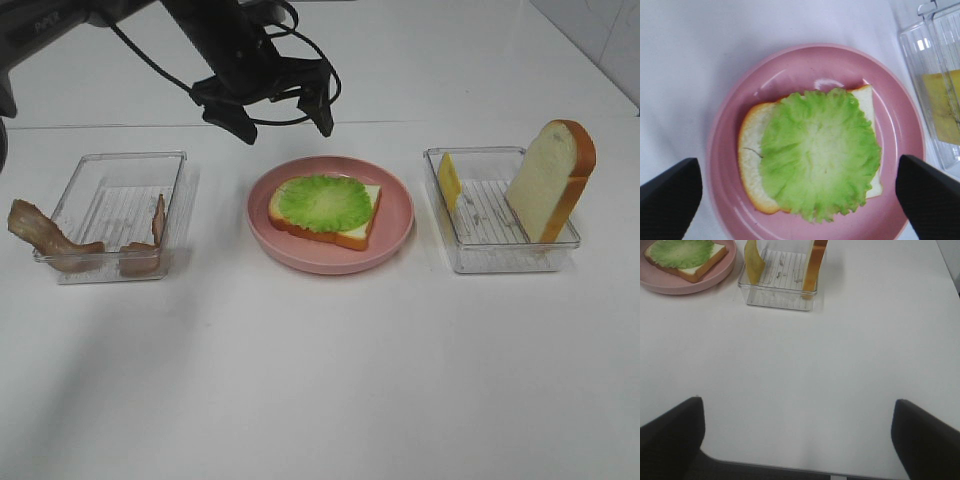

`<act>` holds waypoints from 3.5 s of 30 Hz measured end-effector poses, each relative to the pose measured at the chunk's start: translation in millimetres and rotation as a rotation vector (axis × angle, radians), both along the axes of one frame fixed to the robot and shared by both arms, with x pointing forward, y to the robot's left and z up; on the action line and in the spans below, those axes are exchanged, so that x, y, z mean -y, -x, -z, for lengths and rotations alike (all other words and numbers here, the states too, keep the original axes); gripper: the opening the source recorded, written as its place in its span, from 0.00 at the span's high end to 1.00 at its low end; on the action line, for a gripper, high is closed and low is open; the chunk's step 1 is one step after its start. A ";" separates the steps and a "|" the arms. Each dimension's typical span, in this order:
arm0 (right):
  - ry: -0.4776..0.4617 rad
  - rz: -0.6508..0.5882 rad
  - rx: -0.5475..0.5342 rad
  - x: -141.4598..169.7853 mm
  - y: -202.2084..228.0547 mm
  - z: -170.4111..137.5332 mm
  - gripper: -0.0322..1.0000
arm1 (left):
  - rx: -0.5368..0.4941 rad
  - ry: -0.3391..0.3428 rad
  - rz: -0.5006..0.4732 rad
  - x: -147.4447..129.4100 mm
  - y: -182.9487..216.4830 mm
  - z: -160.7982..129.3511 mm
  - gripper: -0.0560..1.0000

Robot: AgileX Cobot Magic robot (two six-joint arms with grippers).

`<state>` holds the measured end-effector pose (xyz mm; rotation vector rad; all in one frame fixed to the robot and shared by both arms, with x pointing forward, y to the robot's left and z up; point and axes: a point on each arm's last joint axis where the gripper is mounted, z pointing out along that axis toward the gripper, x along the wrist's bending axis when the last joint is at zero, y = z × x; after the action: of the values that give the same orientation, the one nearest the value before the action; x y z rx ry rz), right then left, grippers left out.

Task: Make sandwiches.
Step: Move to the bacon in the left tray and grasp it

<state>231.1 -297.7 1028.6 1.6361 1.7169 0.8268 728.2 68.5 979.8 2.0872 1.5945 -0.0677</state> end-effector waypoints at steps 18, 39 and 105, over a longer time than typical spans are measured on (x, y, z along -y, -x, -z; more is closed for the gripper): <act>0.000 0.000 0.000 0.0 0.0 0.0 0.02 | 0.161 -0.103 -0.054 -27.7 28.1 -93.1 0.03; 0.000 0.000 0.000 0.0 0.0 0.0 0.02 | 0.021 -0.215 -0.172 -79.3 93.2 -110.3 0.03; 0.000 0.000 0.000 0.0 0.0 0.0 0.02 | -0.286 -0.303 -0.336 -73.6 77.1 39.2 0.47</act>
<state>231.1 -297.7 1028.6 1.6361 1.7169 0.8268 651.1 142.1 940.6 2.0633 2.2308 -0.0075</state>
